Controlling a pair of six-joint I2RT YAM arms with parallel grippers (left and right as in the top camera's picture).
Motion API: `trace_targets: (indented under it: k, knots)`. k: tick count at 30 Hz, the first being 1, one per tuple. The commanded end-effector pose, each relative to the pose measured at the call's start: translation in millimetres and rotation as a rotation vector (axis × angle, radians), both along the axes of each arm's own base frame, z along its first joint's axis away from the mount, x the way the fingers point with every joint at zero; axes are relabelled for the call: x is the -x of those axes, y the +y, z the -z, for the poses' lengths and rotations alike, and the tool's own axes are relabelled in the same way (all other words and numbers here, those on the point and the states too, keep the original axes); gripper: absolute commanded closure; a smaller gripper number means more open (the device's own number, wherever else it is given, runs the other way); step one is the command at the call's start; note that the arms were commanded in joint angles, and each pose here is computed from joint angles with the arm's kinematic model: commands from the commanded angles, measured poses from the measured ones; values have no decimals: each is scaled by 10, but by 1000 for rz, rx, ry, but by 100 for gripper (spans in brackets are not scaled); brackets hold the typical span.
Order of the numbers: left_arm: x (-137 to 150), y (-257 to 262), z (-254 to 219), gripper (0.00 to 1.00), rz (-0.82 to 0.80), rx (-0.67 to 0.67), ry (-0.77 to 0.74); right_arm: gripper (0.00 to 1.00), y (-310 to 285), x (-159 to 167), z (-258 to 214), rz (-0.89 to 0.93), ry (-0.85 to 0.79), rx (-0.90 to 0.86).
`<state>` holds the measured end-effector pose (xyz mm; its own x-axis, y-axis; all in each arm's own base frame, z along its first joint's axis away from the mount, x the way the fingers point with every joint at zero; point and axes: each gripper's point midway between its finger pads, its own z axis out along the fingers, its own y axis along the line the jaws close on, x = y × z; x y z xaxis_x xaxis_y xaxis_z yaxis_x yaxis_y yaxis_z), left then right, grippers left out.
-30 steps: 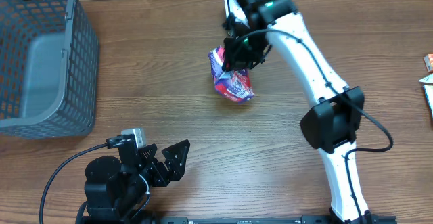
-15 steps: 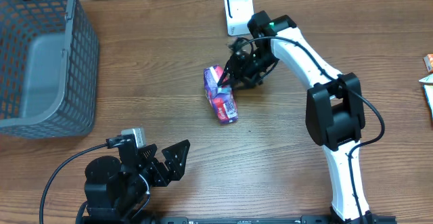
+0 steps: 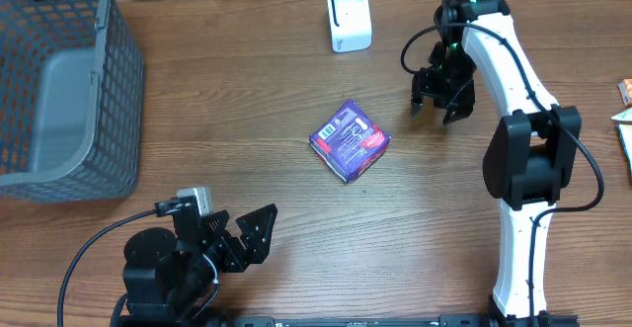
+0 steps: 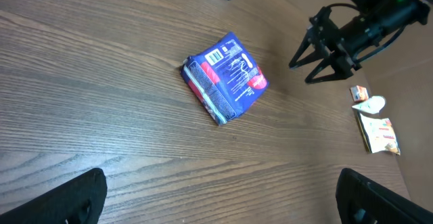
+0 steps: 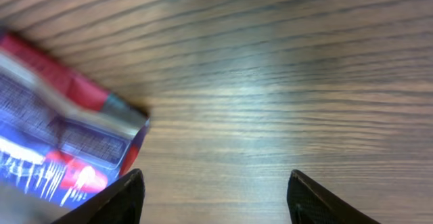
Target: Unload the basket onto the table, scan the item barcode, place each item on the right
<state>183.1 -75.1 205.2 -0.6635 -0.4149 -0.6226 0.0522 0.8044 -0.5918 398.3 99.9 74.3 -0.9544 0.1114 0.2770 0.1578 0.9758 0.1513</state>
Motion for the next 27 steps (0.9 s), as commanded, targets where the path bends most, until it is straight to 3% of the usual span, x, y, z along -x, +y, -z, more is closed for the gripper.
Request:
trace_targets:
  k: [1, 4, 10, 15, 19, 22, 27]
  knots:
    - [3, -3, -35, 0, -4, 12, -7, 32, 256, 12, -145, -133, -38, -137]
    - [3, -3, -35, 0, -4, 12, -7, 32, 545, 52, -198, -223, -60, -247]
    - [4, -4, -35, 0, -3, 12, -7, 33, 976, 60, -257, -345, -148, -247]
    - [3, -3, -35, 0, -4, 12, -7, 32, 1189, 94, -366, -501, -286, 12]
    - [3, -3, -35, 0, -4, 12, -7, 24, 1315, 146, -451, -558, -384, 251]
    - [3, -3, -35, 0, -4, 12, -7, 22, 1404, 146, -446, -512, -405, 257]
    - [3, -3, -35, 0, -4, 12, -7, 4, 1225, 2, -430, -367, -374, 182]
